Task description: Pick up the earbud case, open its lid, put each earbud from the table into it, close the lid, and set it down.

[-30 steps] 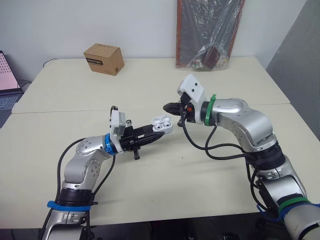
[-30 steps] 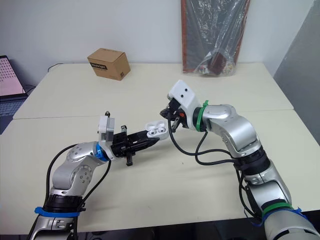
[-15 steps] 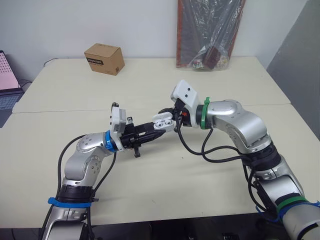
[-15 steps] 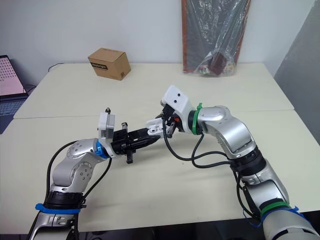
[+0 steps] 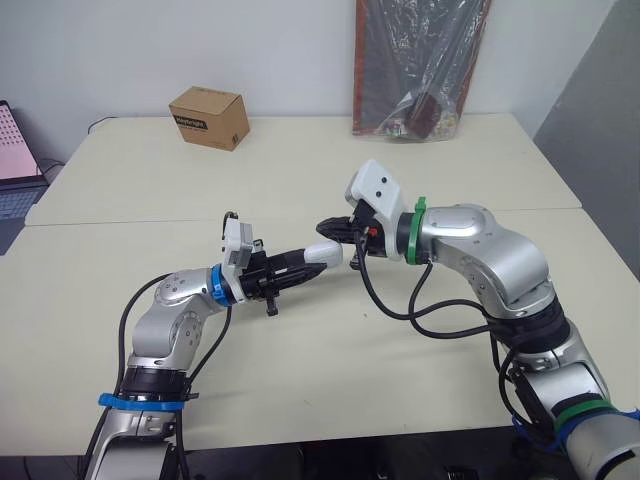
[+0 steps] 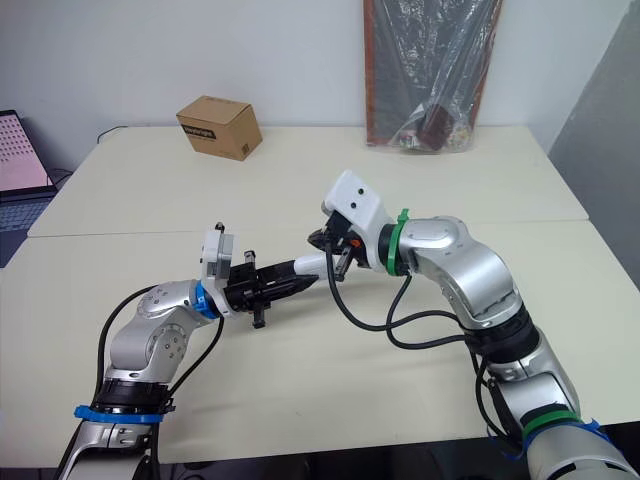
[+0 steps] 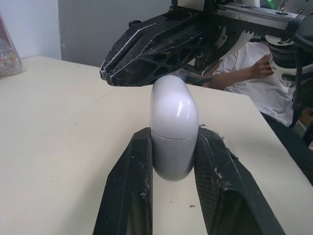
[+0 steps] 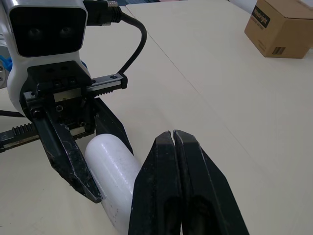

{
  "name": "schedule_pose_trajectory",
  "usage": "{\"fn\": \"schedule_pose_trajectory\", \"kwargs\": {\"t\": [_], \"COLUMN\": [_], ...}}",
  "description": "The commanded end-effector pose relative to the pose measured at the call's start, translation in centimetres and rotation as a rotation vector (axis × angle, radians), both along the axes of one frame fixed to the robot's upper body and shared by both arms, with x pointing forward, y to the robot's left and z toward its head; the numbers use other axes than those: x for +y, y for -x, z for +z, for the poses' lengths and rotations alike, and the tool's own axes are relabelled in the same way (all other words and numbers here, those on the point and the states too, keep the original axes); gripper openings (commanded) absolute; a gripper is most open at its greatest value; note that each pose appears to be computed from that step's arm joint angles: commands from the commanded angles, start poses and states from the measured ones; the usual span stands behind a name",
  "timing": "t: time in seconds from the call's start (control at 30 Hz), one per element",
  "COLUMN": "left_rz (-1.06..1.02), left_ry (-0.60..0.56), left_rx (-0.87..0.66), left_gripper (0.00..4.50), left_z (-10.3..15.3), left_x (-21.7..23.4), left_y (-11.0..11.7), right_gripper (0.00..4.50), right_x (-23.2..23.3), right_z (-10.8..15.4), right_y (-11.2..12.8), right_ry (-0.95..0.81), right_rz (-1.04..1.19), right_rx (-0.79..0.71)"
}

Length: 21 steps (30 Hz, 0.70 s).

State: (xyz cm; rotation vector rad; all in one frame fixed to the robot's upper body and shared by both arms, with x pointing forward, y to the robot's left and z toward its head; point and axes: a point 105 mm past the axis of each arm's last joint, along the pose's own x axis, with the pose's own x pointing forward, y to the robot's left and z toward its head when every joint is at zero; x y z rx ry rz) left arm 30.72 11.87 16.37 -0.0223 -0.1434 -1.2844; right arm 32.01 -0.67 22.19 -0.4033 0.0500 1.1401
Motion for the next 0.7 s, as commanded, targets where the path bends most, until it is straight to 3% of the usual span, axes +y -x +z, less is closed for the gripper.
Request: {"fn": "schedule_pose_trajectory", "kwargs": {"t": [0.03,0.3,0.47,0.7], "left_rz": [-0.014,0.050,0.217,0.298], "left_ry": [0.030,-0.042,-0.181,-0.271], "left_rx": [-0.056,0.094,0.246,0.387], "left_gripper": [0.81,0.81,0.81,0.81], "left_z": [1.8,0.5,-1.7,-3.4], "left_x": [-0.2,0.0,-0.1,-0.6], "left_y": [-0.1,-0.8,-3.1,-4.8], "right_gripper": [0.06,0.06,0.06,0.06], "right_x": [0.2,-3.1,-5.8,-7.3], "right_z": [0.5,2.0,0.4,-1.6], "right_y": [0.7,0.9,1.1,0.8], "right_ry": [-0.013,-0.025,0.037,0.063], "right_rz": [0.017,-0.043,-0.116,-0.182], "right_rx": [-0.021,-0.043,-0.067,-0.008]}}
